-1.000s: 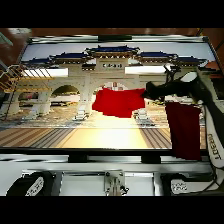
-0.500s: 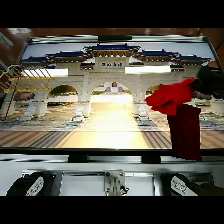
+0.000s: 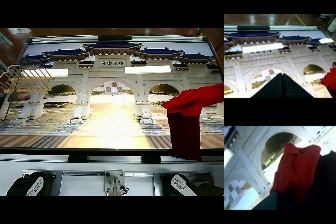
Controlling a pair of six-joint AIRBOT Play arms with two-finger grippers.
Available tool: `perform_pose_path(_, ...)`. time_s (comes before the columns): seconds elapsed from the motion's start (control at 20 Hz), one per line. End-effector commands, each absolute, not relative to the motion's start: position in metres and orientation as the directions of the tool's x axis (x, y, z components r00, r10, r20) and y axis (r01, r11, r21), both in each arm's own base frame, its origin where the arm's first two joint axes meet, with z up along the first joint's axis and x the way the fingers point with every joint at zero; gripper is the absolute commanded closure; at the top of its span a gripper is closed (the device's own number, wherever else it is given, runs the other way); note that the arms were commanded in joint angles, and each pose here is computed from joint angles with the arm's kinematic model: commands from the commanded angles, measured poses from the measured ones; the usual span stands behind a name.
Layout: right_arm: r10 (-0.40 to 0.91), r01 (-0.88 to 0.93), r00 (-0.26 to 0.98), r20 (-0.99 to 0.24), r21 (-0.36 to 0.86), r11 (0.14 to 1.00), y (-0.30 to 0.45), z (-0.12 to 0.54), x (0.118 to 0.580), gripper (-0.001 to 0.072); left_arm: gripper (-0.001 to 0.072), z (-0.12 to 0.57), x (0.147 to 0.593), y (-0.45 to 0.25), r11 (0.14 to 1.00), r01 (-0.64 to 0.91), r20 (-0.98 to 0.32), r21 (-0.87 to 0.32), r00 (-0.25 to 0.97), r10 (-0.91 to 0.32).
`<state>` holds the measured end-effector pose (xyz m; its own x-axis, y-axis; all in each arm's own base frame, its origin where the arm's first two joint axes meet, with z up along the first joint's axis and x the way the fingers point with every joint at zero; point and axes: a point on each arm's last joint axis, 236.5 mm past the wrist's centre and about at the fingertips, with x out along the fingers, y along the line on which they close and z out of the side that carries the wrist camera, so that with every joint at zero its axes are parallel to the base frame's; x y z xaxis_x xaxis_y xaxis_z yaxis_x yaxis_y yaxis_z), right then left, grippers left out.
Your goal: Fold the shirts.
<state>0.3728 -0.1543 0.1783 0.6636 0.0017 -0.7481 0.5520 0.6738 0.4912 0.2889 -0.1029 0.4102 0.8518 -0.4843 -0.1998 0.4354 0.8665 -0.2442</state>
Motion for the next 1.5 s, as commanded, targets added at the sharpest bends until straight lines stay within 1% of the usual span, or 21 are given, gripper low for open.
perform_pose_path(0.0, -0.040, 0.585, 0.696, -0.717, 0.534, 0.610, -0.166, 0.188, 0.377, 0.0658, 0.0674, 0.410, 0.288, -0.103, 0.867, 0.436, -0.200, -0.242, 0.852, -0.484)
perform_pose_path(0.05, -0.013, 0.607, 0.667, -0.745, 0.534, 0.588, -0.158, 0.182, 0.369, 0.0658, 0.0674, 0.410, 0.288, -0.103, 0.867, 0.435, -0.200, -0.242, 0.852, -0.483)
perform_pose_path(0.1, -0.001, 0.642, 0.613, -0.790, 0.498, 0.583, -0.153, 0.174, 0.353, 0.0658, 0.0674, 0.411, 0.289, -0.101, 0.870, 0.431, -0.198, -0.238, 0.856, -0.478)
perform_pose_path(0.15, 0.012, 0.680, 0.540, -0.842, 0.445, 0.583, -0.149, 0.164, 0.334, 0.0658, 0.0674, 0.411, 0.290, -0.100, 0.875, 0.430, -0.195, -0.220, 0.860, -0.472)
perform_pose_path(0.25, 0.015, 0.758, 0.329, -0.944, 0.273, 0.592, -0.147, 0.140, 0.283, 0.0658, 0.0674, 0.413, 0.291, -0.100, 0.878, 0.435, -0.188, -0.200, 0.862, -0.470)
perform_pose_path(0.3, 0.000, 0.781, 0.243, -0.970, 0.196, 0.593, -0.151, 0.134, 0.263, 0.0658, 0.0674, 0.413, 0.290, -0.100, 0.878, 0.435, -0.188, -0.199, 0.862, -0.470)
perform_pose_path(0.4, -0.045, 0.813, 0.114, -0.992, 0.067, 0.578, -0.162, 0.124, 0.233, 0.0658, 0.0674, 0.413, 0.290, -0.100, 0.878, 0.435, -0.188, -0.199, 0.862, -0.470)
perform_pose_path(0.5, 0.016, 0.808, 0.007, -1.000, 0.015, 0.589, -0.150, 0.106, 0.211, 0.0657, 0.0674, 0.412, 0.288, -0.100, 0.877, 0.438, -0.194, -0.198, 0.860, -0.473)
perform_pose_path(0.55, 0.046, 0.808, -0.036, -0.998, -0.002, 0.589, -0.143, 0.094, 0.201, 0.0657, 0.0674, 0.411, 0.287, -0.101, 0.876, 0.440, -0.200, -0.198, 0.857, -0.475)
perform_pose_path(0.7, 0.094, 0.834, -0.101, -0.990, -0.033, 0.551, -0.122, 0.058, 0.172, 0.0658, 0.0674, 0.409, 0.287, -0.102, 0.875, 0.441, -0.208, -0.198, 0.854, -0.478)
perform_pose_path(0.85, 0.121, 0.849, -0.158, -0.980, -0.072, 0.523, -0.104, 0.028, 0.143, 0.0658, 0.0674, 0.408, 0.287, -0.102, 0.875, 0.441, -0.209, -0.199, 0.853, -0.478)
perform_pose_path(0.95, 0.126, 0.857, -0.185, -0.975, -0.097, 0.506, -0.099, 0.013, 0.132, 0.0654, 0.0674, 0.408, 0.288, -0.101, 0.875, 0.441, -0.210, -0.200, 0.853, -0.478)
perform_pose_path(1.0, 0.124, 0.862, -0.185, -0.975, -0.101, 0.497, -0.099, 0.007, 0.131, 0.0571, 0.0674, 0.408, 0.288, -0.101, 0.875, 0.440, -0.211, -0.201, 0.853, -0.478)
perform_pose_path(1.05, 0.121, 0.862, -0.183, -0.976, -0.100, 0.498, -0.100, 0.004, 0.131, 0.0271, 0.0674, 0.407, 0.289, -0.101, 0.875, 0.440, -0.212, -0.201, 0.853, -0.478)
perform_pose_path(1.1, 0.114, 0.848, -0.176, -0.978, -0.092, 0.522, -0.101, 0.004, 0.133, 0.0139, 0.0674, 0.407, 0.290, -0.101, 0.875, 0.440, -0.214, -0.203, 0.852, -0.478)
perform_pose_path(1.25, -0.007, 0.833, -0.192, -0.981, -0.167, 0.527, -0.130, 0.016, 0.130, 0.0139, 0.0674, 0.400, 0.298, -0.100, 0.874, 0.435, -0.232, -0.215, 0.847, -0.479)
perform_pose_path(1.3, -0.059, 0.817, -0.174, -0.983, -0.178, 0.548, -0.143, 0.027, 0.134, 0.0139, 0.0674, 0.396, 0.304, -0.099, 0.874, 0.432, -0.245, -0.223, 0.843, -0.480)
perform_pose_path(1.35, -0.133, 0.795, -0.118, -0.984, -0.173, 0.582, -0.160, 0.046, 0.147, 0.0139, 0.0674, 0.389, 0.311, -0.099, 0.872, 0.429, -0.264, -0.234, 0.836, -0.482)
perform_pose_path(1.4, -0.207, 0.776, -0.012, -0.978, -0.140, 0.615, -0.176, 0.068, 0.170, 0.0139, 0.0675, 0.379, 0.320, -0.098, 0.871, 0.424, -0.292, -0.249, 0.824, -0.485)
perform_pose_path(1.45, -0.286, 0.757, 0.141, -0.948, -0.083, 0.648, -0.191, 0.099, 0.204, 0.0140, 0.0675, 0.367, 0.329, -0.098, 0.868, 0.421, -0.323, -0.265, 0.809, -0.491)
